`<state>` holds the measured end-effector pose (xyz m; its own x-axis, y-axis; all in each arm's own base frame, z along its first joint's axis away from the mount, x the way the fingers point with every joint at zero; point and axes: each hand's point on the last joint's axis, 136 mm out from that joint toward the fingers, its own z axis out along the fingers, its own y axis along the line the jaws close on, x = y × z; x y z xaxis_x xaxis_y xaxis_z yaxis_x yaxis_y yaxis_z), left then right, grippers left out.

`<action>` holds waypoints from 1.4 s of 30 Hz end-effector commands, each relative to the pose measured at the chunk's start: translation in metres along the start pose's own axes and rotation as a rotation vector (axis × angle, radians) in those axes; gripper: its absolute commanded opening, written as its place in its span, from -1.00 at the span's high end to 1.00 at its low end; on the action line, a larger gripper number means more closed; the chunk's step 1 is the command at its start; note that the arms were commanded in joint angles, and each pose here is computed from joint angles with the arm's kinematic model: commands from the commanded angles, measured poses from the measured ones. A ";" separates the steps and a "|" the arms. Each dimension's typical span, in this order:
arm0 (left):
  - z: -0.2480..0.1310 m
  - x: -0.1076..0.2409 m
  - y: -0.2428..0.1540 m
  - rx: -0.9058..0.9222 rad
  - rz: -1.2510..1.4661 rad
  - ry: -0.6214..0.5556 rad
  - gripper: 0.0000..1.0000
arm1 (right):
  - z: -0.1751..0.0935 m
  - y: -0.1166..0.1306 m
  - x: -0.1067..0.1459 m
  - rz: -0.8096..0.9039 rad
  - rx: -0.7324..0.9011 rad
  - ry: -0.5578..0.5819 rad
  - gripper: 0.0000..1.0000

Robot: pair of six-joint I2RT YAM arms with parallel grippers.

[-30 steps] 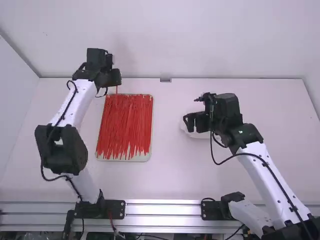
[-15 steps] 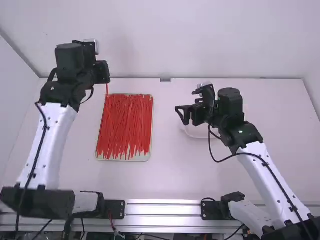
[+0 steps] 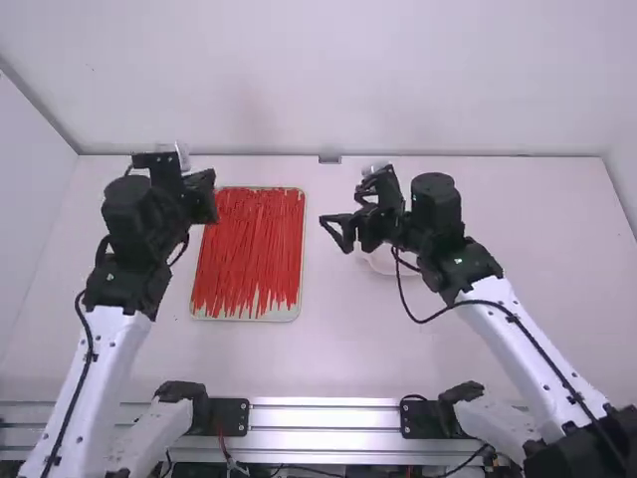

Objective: Fasten the cable tie

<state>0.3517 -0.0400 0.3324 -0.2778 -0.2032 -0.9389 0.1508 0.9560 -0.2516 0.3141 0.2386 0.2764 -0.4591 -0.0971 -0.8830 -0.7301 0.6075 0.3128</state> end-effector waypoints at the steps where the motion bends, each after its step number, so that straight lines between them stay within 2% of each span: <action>1: -0.003 0.012 -0.020 0.116 -0.038 -0.012 0.95 | 0.013 0.010 -0.006 0.015 -0.039 -0.007 -0.99; 9: 0.007 0.015 -0.050 0.334 -0.051 -0.041 0.96 | 0.044 0.038 -0.004 -0.027 -0.184 -0.017 -0.99; 17: 0.032 0.014 -0.095 0.499 -0.121 -0.062 0.96 | 0.056 0.056 -0.012 -0.029 -0.235 -0.061 -1.00; 21: 0.042 0.017 -0.114 0.515 -0.113 -0.081 0.95 | 0.057 0.052 -0.019 -0.004 -0.208 -0.088 -0.87; 28: 0.035 0.004 -0.127 0.572 -0.097 -0.100 0.96 | 0.056 0.041 -0.020 0.021 -0.178 -0.090 -0.86; 30: 0.028 -0.002 -0.137 0.626 -0.086 -0.101 0.96 | 0.056 0.041 -0.020 0.022 -0.178 -0.089 -0.74; 36: 0.024 -0.009 -0.143 0.653 -0.105 -0.109 0.96 | 0.057 0.048 -0.018 0.016 -0.192 -0.084 -0.52; 38: 0.023 -0.010 -0.145 0.659 -0.113 -0.111 0.96 | 0.057 0.049 -0.018 0.016 -0.194 -0.083 -0.37; 39: 0.023 -0.011 -0.145 0.661 -0.112 -0.113 0.96 | 0.057 0.049 -0.018 0.015 -0.194 -0.083 -0.27; 40: 0.023 -0.011 -0.145 0.662 -0.111 -0.113 0.96 | 0.057 0.049 -0.018 0.017 -0.194 -0.083 -0.04; 42: 0.023 -0.011 -0.145 0.661 -0.112 -0.113 0.96 | 0.057 0.048 -0.017 0.018 -0.192 -0.082 0.24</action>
<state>0.3589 -0.1784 0.3599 -0.2490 -0.3436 -0.9055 0.6604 0.6237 -0.4183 0.3132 0.3127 0.2773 -0.4478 -0.0301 -0.8936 -0.8032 0.4526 0.3873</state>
